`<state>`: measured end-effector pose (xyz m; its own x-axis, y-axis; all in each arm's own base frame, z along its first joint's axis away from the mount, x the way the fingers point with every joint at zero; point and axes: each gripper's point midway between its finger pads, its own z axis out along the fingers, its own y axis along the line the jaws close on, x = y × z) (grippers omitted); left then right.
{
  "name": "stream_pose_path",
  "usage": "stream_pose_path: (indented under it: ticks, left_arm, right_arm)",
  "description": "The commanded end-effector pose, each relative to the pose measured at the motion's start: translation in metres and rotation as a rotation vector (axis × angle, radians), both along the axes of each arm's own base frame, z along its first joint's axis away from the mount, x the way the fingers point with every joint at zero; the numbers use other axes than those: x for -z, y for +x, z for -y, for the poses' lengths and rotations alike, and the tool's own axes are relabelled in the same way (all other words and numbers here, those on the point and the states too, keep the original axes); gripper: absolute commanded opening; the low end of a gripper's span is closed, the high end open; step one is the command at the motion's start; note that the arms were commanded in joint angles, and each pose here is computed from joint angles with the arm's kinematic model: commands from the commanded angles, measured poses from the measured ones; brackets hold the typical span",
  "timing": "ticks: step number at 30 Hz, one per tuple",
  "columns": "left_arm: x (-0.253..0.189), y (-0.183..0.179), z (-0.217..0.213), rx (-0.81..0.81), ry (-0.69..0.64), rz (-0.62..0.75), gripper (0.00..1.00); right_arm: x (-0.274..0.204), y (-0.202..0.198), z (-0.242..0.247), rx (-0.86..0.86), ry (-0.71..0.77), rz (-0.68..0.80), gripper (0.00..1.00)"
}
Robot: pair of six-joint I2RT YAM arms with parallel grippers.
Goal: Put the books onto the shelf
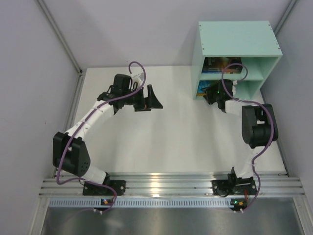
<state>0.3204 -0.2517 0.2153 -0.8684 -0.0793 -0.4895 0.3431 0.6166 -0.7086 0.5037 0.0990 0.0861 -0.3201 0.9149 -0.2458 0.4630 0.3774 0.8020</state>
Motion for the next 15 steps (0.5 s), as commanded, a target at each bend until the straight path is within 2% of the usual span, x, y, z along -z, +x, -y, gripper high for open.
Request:
stream_pose_path:
  ticks: [1,7,15]
  left_arm:
    - [-0.008,0.002,0.000,-0.005,-0.006,0.041,0.99]
    - [-0.004,0.005,0.001,-0.006,0.000,0.036,0.99]
    - [0.000,0.006,0.002,-0.003,0.002,0.027,0.99]
  right_arm:
    - [-0.068,0.027,0.018,0.025,-0.033,0.243,0.45]
    - [-0.072,0.030,0.023,0.044,-0.023,0.253,0.43]
    - [-0.060,0.039,0.019,0.035,-0.012,0.231,0.35]
